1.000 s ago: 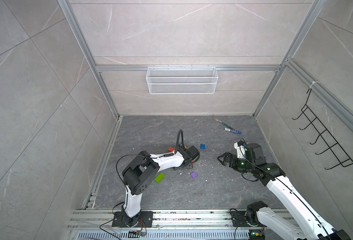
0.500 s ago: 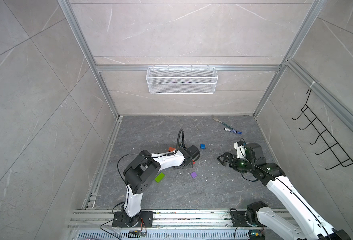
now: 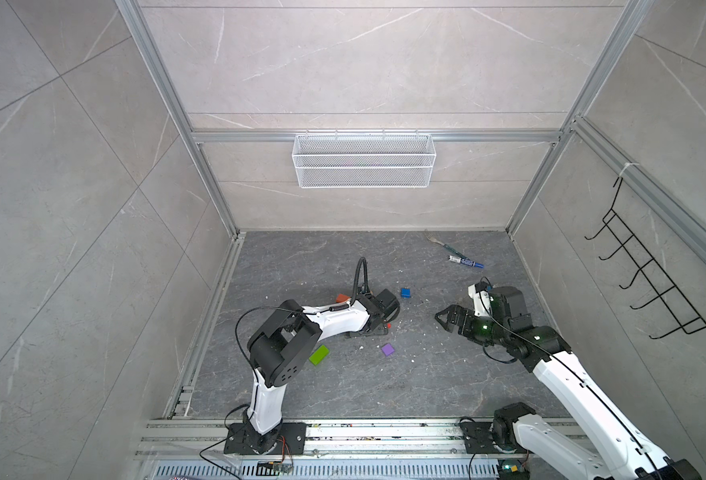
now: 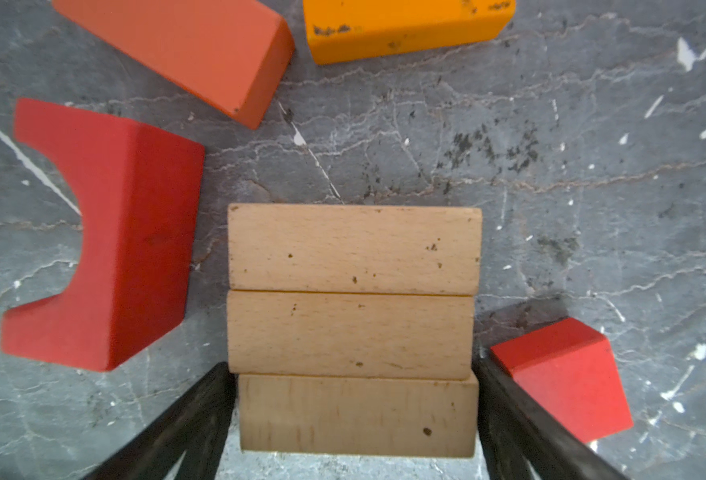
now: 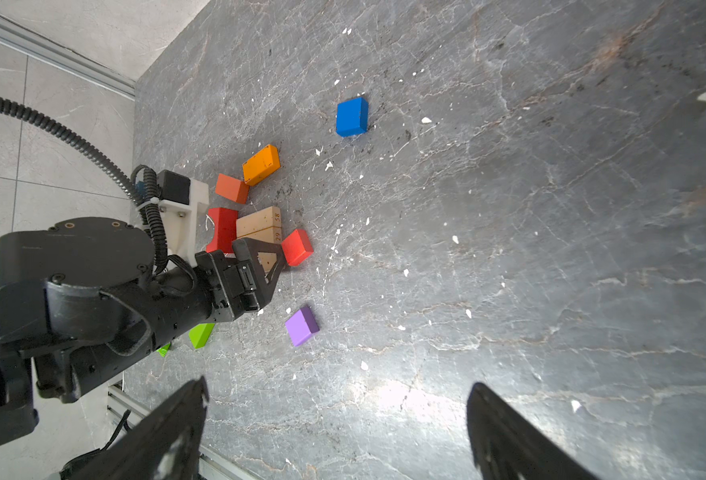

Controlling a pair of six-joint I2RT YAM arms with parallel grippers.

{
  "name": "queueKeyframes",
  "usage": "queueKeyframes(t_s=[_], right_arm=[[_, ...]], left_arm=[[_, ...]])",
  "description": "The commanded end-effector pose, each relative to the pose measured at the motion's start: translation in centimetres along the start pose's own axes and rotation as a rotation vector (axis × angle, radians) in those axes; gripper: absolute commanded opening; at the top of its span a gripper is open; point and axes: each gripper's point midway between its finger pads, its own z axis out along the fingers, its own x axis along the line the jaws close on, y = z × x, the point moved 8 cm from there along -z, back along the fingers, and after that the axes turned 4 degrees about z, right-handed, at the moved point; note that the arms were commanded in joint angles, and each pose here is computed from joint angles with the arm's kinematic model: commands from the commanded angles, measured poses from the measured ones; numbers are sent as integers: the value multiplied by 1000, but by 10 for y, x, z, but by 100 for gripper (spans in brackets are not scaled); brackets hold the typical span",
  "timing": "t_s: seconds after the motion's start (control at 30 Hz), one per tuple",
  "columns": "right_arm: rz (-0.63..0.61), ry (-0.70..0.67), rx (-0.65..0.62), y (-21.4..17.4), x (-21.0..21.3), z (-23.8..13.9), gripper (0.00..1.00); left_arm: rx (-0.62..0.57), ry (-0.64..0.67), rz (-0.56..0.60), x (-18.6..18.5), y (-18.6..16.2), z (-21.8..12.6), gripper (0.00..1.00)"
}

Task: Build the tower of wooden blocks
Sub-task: 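Lower the wood bar flush against the nearer paired bar with the left gripper, then open the left gripper and lift it away while the right arm rises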

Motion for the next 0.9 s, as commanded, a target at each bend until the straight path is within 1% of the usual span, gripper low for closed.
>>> queueKeyframes(t_s=[0.0,0.3,0.67,0.87], right_arm=[[-8,3,2,-1,0,-3,98],[-8,2,6,-2,0,-2,98],[-8,0,7,-2,0,-2,98],[-6,4,8,-1,1,-1,98]], left_arm=[[39,66,14,10,-8,8,91],[37,68,18,12,-8,9,91],[38,77,24,13,-6,10,86],[37,83,26,14,-5,10,85]])
